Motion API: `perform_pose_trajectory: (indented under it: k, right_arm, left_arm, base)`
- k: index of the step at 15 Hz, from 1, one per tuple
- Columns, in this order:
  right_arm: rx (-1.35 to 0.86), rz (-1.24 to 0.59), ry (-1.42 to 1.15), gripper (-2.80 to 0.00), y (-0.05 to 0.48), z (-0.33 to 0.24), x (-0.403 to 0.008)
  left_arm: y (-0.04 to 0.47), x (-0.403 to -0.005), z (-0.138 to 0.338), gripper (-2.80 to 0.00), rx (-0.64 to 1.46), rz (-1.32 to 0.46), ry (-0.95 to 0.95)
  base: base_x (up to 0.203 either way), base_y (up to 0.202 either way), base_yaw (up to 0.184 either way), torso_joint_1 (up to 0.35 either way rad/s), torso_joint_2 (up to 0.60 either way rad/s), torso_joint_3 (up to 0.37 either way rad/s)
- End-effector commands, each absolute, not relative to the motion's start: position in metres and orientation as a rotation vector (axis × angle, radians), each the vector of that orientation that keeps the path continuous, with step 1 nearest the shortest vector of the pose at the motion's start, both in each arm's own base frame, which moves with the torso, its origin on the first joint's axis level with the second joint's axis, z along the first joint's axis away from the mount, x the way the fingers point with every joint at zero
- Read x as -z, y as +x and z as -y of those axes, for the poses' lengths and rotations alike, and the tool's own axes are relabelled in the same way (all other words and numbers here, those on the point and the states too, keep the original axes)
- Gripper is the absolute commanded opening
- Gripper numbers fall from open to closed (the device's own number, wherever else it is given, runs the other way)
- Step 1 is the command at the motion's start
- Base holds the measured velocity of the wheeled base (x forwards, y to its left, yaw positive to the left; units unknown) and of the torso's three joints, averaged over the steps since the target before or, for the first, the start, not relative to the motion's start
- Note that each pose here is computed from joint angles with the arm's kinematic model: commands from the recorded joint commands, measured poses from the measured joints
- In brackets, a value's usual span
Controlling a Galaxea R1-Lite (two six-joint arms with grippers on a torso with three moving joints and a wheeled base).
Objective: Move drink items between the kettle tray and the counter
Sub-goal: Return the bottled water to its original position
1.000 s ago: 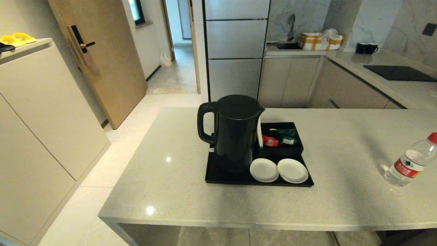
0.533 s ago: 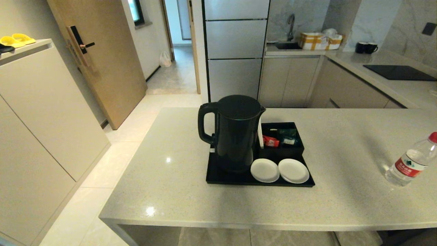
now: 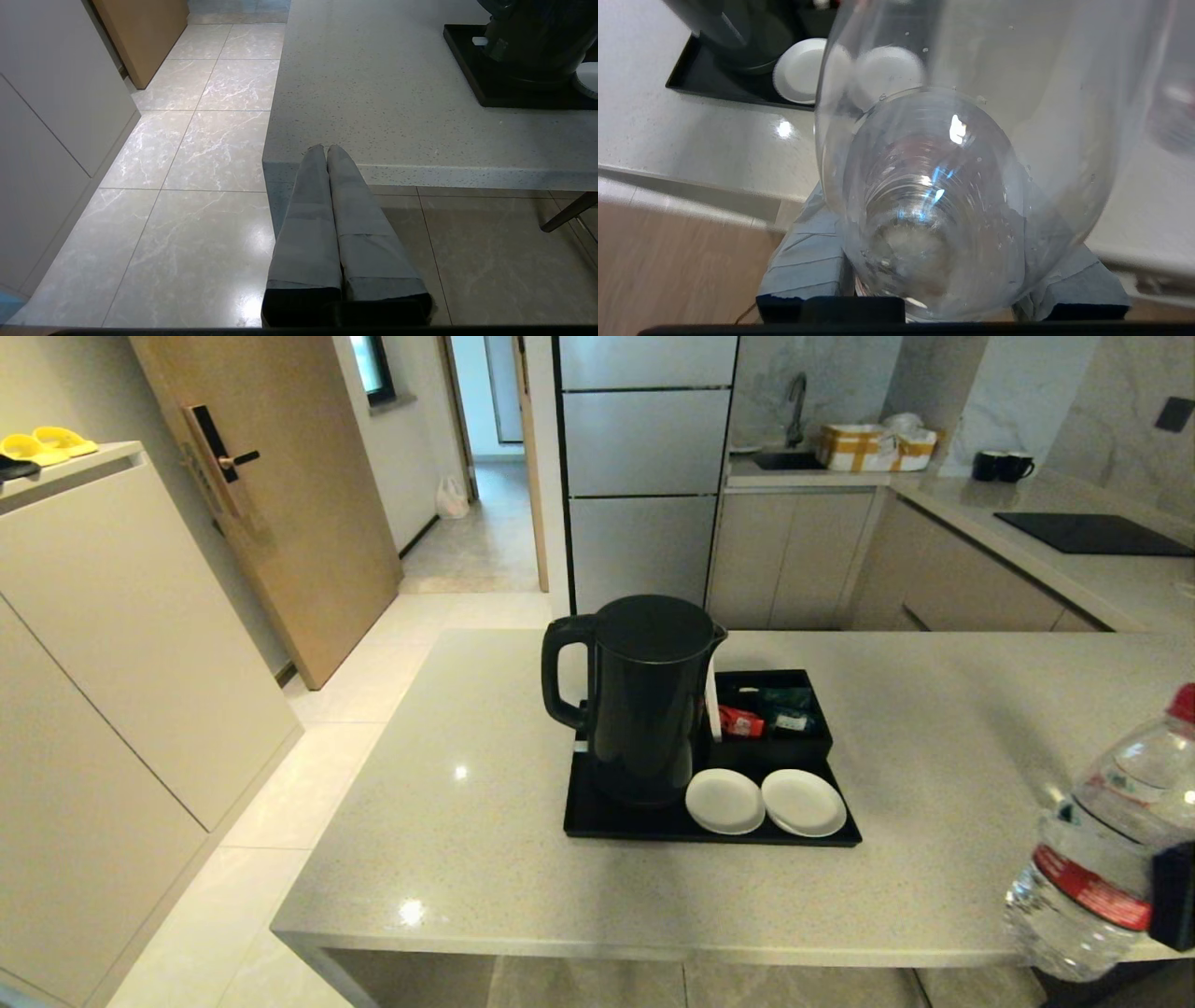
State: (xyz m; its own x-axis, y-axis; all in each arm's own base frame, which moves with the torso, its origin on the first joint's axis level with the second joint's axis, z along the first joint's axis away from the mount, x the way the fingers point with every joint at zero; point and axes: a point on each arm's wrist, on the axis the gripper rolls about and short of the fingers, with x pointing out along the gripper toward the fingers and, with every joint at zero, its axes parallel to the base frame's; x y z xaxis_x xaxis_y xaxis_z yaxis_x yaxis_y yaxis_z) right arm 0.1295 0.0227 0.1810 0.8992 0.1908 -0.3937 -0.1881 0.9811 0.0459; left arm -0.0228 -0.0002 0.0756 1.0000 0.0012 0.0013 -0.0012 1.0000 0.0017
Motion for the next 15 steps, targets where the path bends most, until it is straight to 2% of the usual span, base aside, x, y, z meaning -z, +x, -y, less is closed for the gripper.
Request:
perform_pose_trajectory:
  k: [1,3,7,9,13,15]
  right_arm:
    - [-0.235,-0.532,-0.032,-2.8,0.197,-0.052,-0.145]
    - [-0.201,-0.485,-0.062,-2.8,0.241,-0.077,-0.118]
    - [-0.045,-0.26,-0.064,-2.8,0.304,-0.124,-0.081]
    - [0.002,-0.153,-0.028,-2.8,0.318,-0.137,-0.081]
    - [0.035,-0.121,-0.016,-2.8,0.327,-0.134,-0.069]
    - [0.047,-0.103,-0.01,-2.8,0.324,-0.129,-0.078]
  left_arm:
    - [-0.023,-0.075,0.0,-2.8,-0.002,0.0,0.002]
    - [-0.023,-0.075,0.0,-2.8,-0.002,0.0,0.002]
    - [-0.023,-0.075,0.0,-2.8,-0.002,0.0,0.002]
    - [-0.023,-0.075,0.0,-2.8,-0.002,0.0,0.002]
    - [-0.023,-0.075,0.0,-2.8,-0.002,0.0,0.002]
    - [-0.023,-0.075,0.0,-2.8,-0.002,0.0,0.002]
  base:
    - [0.0,0.0,0.0,0.0,0.0,0.0]
    - [0.0,0.0,0.0,0.0,0.0,0.0]
    - [0.0,0.0,0.0,0.0,0.0,0.0]
    - [0.0,0.0,0.0,0.0,0.0,0.0]
    - [0.0,0.0,0.0,0.0,0.0,0.0]
    - [0.0,0.0,0.0,0.0,0.0,0.0]
